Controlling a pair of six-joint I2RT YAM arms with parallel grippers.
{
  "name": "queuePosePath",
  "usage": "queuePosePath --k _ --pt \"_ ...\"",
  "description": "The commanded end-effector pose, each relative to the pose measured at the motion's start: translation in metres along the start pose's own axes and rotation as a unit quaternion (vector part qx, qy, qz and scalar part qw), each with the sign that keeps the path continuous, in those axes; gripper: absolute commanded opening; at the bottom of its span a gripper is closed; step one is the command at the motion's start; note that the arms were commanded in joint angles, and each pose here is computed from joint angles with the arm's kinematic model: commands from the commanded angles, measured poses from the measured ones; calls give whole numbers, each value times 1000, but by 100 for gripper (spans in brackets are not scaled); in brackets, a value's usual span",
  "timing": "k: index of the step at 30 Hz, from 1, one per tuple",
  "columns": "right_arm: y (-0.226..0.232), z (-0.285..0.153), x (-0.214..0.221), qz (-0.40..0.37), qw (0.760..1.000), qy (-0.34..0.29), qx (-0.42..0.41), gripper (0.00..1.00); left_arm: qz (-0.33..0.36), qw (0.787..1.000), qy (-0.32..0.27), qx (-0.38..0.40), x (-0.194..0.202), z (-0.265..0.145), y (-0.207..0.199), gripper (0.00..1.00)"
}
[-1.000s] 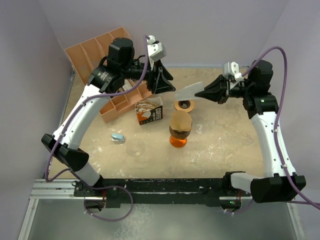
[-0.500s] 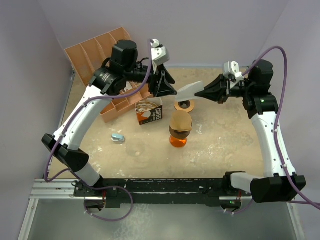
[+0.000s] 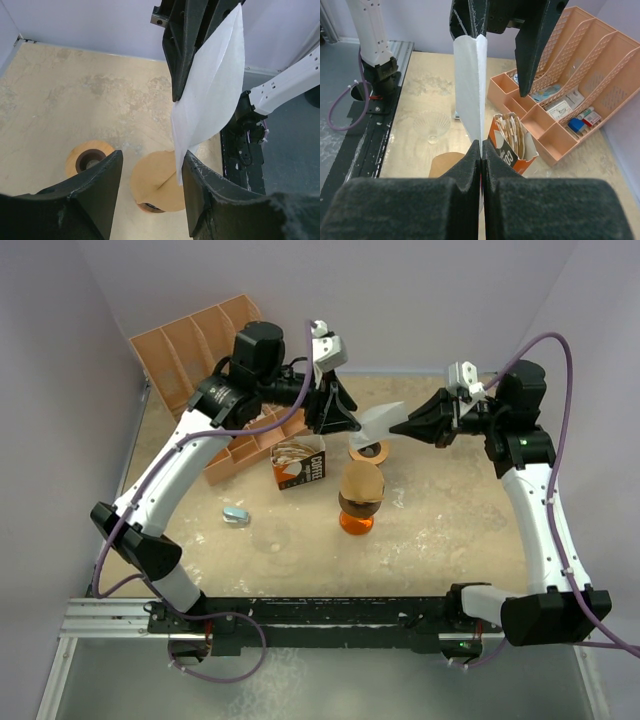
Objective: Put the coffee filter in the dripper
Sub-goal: Pick up the coffee filter from the center of the board.
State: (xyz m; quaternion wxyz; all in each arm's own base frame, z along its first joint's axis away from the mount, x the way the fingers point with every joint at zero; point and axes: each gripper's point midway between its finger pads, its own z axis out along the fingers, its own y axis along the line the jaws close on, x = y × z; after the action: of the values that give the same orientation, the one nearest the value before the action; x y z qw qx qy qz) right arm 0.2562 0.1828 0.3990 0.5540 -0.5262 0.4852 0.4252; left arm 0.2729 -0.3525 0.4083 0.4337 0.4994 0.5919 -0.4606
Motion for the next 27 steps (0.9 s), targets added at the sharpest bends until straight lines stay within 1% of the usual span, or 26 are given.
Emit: queuePosePath --k 1,6,13,17,20,27 --pt "14 1 -14 -20 1000 -12 -22 0 17 999 -31 10 -21 4 -5 48" --pt "15 1 -16 -17 999 -14 -28 0 -5 999 -45 13 -22 9 -4 47" --pt "17 1 -16 -17 999 -17 -35 0 -39 997 -62 26 -23 14 -6 43" --pt "18 1 -15 -17 999 -17 -37 0 -67 993 -85 40 -31 15 -10 43" --pt "20 1 -19 -17 999 -20 -45 0 -82 991 -97 51 -34 14 -13 44" --pt "20 1 -19 -16 999 -20 -46 0 -95 987 -121 37 -41 -1 -4 44"
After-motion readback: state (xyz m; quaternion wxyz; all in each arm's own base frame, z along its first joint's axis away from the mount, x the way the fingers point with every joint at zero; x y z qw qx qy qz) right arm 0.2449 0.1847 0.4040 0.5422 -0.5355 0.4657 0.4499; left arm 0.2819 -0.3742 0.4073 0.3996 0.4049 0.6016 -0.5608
